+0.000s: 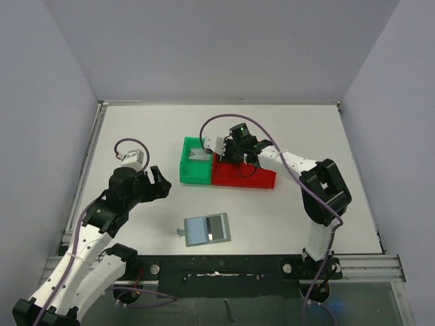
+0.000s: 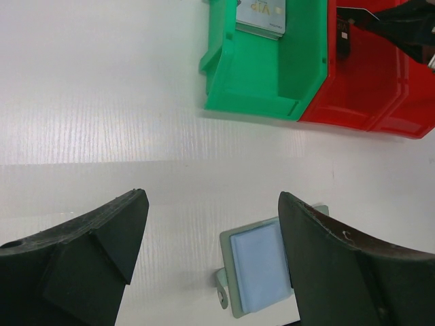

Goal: Take the credit cards out of the card holder

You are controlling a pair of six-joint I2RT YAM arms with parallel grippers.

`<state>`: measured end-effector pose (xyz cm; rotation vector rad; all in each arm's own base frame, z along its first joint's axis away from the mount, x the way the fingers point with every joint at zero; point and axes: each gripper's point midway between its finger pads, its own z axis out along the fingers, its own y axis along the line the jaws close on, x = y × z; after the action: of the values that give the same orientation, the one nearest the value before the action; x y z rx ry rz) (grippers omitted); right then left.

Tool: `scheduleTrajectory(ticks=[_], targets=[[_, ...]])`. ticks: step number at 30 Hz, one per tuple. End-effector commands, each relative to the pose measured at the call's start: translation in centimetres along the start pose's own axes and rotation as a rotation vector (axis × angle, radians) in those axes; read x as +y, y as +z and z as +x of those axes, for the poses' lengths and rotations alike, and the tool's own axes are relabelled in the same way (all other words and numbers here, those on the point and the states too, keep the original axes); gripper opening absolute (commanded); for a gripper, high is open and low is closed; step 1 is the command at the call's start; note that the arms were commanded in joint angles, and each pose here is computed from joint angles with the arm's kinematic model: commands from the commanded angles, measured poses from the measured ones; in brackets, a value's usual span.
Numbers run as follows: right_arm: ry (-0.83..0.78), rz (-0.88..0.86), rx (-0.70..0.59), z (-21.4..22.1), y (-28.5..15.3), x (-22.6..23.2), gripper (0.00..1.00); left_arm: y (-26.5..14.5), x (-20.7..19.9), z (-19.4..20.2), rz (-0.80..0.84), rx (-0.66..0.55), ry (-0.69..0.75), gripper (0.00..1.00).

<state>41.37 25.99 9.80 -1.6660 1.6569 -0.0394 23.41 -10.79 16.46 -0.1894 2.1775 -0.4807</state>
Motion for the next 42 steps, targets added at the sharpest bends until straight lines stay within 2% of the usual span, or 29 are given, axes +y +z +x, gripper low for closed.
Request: scheduleTrajectory(ticks=[1, 8, 11, 22, 26, 38, 42], targets=[[0.010, 0.111, 0.018, -0.8, 0.1, -3.7, 0.05, -0.1, -0.8, -1.6, 0.035, -0.056, 0.013, 0.78], [-0.013, 0.104, 0.059, -0.3, 2.1, -3.6, 0.06, -0.2, -0.7, -1.7, 0.030, -0.063, 0.010, 0.78], [-0.008, 0.109, 0.058, -0.2, 2.6, -3.4, 0.10, -0.2, -0.8, -1.7, 0.036, -0.060, 0.010, 0.78], [-0.087, 0.101, 0.129, 1.1, 4.2, -2.6, 0.11, 0.1, -1.0, -1.4, 0.043, -0.042, 0.010, 0.78], [-0.080, 0.101, 0.126, 1.4, 4.2, -2.3, 0.21, 0.1, -1.0, -1.3, 0.045, -0.040, 0.011, 0.78], [-0.025, 0.093, 0.138, 2.1, 4.0, -1.7, 0.28, 0.3, -1.1, -1.2, 0.051, -0.032, 0.012, 0.78], [0.003, 0.079, 0.142, 2.3, 3.9, -1.6, 0.36, 0.3, -1.3, -1.2, 0.059, -0.030, 0.013, 0.78]])
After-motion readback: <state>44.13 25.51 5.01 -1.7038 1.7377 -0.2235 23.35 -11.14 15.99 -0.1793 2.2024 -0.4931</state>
